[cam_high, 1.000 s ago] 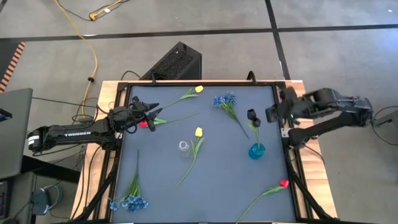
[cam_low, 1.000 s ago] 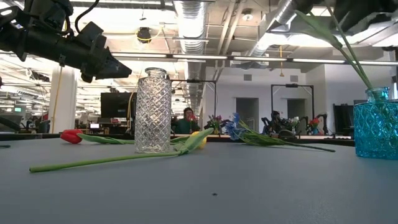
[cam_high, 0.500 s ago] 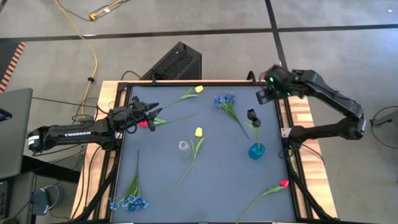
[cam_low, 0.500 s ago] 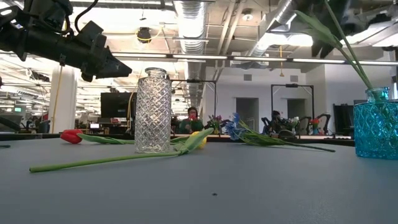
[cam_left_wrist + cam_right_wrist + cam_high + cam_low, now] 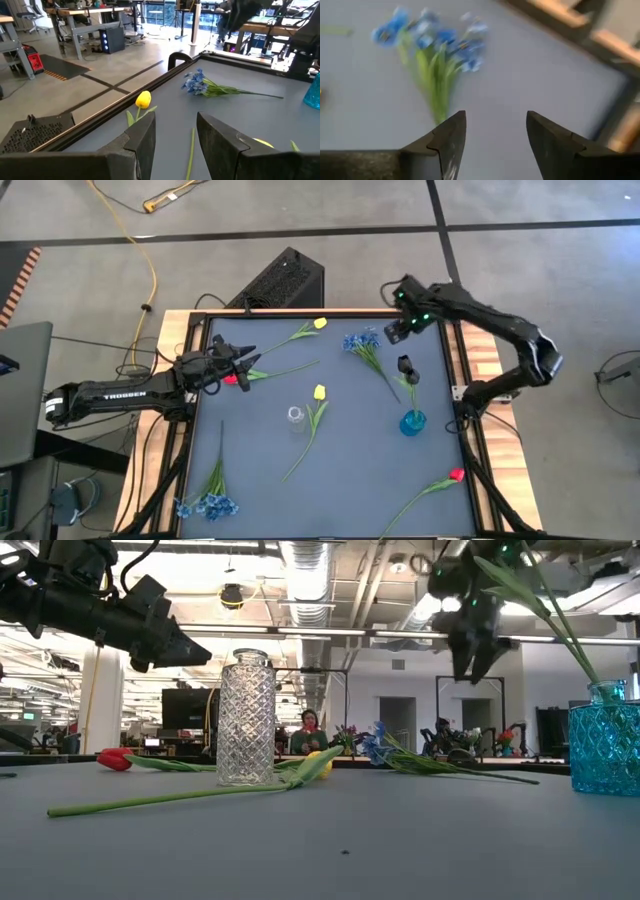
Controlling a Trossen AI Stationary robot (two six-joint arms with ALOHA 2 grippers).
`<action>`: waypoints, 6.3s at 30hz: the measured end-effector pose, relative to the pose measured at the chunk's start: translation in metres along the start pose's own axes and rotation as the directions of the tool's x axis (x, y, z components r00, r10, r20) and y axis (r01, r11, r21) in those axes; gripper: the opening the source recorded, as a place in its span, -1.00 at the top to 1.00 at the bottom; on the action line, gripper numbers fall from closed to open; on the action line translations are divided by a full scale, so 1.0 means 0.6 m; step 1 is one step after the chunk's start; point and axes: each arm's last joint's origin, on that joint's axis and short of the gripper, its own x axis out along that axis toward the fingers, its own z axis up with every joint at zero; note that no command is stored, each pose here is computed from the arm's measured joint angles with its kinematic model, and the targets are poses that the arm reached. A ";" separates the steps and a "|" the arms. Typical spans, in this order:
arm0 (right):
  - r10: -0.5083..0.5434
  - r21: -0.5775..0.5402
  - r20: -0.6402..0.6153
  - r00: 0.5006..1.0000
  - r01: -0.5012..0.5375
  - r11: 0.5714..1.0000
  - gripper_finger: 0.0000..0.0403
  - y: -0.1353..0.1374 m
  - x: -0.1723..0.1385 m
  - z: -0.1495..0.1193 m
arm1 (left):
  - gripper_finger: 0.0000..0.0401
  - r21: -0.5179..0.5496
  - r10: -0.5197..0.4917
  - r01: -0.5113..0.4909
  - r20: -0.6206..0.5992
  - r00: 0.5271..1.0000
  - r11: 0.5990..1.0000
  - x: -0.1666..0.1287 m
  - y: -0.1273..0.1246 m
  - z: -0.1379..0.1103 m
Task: Sort flowers into vase by color
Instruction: Put the top blue flowers into the blue vase
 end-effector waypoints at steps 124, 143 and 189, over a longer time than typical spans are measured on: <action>0.481 -0.348 0.791 0.379 -0.369 0.862 0.76 -0.049 -0.098 -0.355 | 0.34 -0.040 0.038 -0.043 -0.106 0.994 0.998 -0.001 0.003 -0.018; 0.769 -0.620 0.607 0.200 -0.486 0.616 0.75 -0.022 -0.151 -0.364 | 0.34 -0.085 0.039 -0.049 -0.118 0.992 0.995 -0.001 0.003 -0.020; 0.538 -0.521 0.780 0.320 -0.142 0.841 0.80 0.080 -0.076 -0.501 | 0.34 -0.130 0.033 -0.050 -0.132 0.991 0.990 -0.002 0.003 -0.022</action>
